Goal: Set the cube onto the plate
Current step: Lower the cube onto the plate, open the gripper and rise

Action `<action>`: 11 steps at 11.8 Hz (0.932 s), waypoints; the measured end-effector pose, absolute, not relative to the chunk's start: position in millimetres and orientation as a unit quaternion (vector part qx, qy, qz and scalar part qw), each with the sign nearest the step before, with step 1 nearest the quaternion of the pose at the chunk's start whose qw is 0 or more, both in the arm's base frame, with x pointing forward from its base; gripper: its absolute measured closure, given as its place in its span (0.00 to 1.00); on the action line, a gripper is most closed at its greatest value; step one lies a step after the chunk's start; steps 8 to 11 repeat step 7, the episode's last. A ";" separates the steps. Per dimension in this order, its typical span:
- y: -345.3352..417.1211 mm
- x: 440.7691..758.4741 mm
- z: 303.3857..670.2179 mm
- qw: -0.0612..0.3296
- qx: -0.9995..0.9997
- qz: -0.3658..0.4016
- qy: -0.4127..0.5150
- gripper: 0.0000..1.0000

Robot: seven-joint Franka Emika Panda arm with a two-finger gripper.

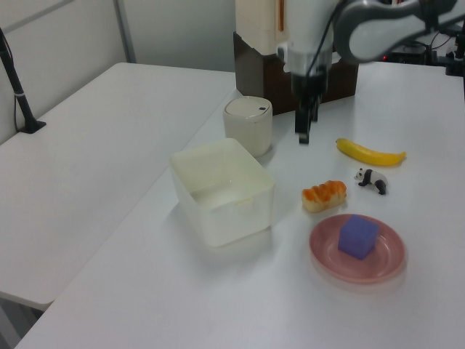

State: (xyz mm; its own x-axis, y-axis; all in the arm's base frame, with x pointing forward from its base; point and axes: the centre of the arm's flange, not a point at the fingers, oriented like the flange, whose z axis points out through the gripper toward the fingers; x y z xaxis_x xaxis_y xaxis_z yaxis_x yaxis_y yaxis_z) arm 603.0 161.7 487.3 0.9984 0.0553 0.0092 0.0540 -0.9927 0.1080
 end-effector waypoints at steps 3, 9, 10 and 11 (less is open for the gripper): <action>74.7 602.0 533.9 0.059 0.998 0.010 -0.025 0.00; 19.7 580.5 575.5 0.053 0.998 0.010 -0.036 0.00; 19.7 580.5 575.5 0.053 0.998 0.010 -0.036 0.00; 19.7 580.5 575.5 0.053 0.998 0.010 -0.036 0.00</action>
